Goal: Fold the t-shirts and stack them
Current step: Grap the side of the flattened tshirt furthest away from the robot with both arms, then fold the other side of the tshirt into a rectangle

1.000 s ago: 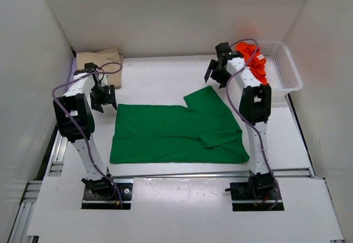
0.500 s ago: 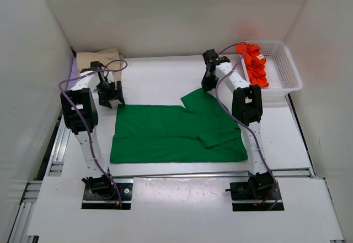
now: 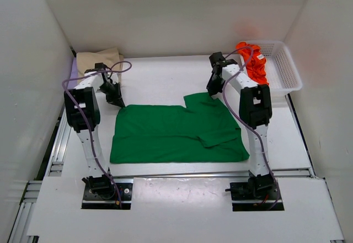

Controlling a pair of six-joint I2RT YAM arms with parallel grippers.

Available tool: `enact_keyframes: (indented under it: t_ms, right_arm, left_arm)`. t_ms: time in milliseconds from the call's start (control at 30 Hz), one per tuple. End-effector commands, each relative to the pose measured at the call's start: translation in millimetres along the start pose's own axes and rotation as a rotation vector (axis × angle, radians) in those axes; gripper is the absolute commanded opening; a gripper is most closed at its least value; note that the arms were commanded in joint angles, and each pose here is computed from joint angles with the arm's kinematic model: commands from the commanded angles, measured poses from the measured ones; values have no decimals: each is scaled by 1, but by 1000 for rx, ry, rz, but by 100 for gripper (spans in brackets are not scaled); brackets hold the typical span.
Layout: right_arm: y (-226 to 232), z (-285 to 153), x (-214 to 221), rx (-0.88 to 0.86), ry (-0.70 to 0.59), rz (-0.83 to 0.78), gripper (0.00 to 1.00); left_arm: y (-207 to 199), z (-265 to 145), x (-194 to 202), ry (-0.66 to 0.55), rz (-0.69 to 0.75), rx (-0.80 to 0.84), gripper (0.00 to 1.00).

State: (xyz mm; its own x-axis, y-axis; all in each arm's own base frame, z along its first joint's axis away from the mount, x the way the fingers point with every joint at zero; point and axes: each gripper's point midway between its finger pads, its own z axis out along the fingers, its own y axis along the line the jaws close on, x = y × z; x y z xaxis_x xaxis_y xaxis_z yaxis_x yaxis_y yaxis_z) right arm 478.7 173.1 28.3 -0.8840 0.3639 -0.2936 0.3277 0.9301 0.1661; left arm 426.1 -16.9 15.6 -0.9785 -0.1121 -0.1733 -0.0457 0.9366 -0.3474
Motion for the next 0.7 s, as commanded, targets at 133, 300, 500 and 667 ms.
enact_keyframes:
  t_ms: [133,300,500,667]
  right_arm:
    - [-2,-110,-2,-147,-155,-5,0]
    - [-35,-138,34,-148,-172,-3,0]
    - [-78,-152,76,-146,-151,49,0]
    - [-97,-139,108,-133,-92,64,0]
  left_arm:
    - [-16,-37,16,-35,52,-52,10]
    - [-25,-84,17,-181,121,-163,10]
    - [-8,-89,44,-203,141,-306,10]
    - [-2,-75,78,-125,149,-340,10]
